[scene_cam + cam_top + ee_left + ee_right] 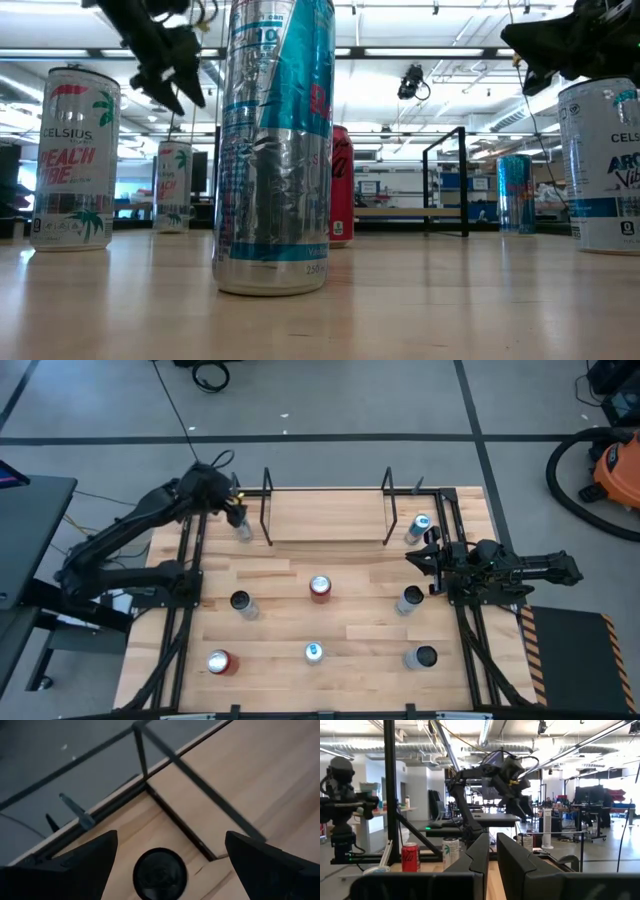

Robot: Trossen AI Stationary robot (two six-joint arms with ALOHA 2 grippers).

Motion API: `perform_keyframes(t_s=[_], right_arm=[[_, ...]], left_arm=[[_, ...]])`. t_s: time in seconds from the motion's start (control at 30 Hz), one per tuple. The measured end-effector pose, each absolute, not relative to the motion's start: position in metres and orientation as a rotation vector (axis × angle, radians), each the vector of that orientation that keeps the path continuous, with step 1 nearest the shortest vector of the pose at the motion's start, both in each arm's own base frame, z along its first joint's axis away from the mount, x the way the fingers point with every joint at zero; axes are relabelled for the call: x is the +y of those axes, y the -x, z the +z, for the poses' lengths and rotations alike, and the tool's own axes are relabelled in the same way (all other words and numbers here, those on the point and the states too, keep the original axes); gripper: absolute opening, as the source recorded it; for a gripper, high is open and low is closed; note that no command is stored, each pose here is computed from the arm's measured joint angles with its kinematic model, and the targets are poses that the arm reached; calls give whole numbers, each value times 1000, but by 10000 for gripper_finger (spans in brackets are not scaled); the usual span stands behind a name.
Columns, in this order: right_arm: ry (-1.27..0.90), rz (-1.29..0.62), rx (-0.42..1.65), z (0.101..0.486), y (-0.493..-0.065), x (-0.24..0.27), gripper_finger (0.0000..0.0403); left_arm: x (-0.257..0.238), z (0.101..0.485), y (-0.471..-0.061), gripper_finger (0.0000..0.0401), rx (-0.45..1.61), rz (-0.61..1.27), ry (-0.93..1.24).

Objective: Place canned beverage on shelf
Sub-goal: Put the top white-pink soda can on the shelf

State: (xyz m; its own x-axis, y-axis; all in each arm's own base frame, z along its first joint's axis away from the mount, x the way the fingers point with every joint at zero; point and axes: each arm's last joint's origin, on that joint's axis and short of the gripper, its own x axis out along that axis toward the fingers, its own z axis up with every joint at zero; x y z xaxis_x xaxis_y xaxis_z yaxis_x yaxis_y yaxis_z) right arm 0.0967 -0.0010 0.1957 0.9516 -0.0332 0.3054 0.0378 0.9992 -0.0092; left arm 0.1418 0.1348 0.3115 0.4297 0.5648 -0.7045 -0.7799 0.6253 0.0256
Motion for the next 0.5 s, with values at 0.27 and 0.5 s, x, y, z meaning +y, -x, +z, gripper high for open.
perform_keyframes(t_s=[0.27, 0.5], right_arm=[[15, -36, -291, 194, -97, -1, 45], [16, -36, -290, 194, -97, -1, 45]], left_arm=[[142, 303, -140, 375, 811, 879, 364], [147, 293, -146, 375, 863, 857, 406]])
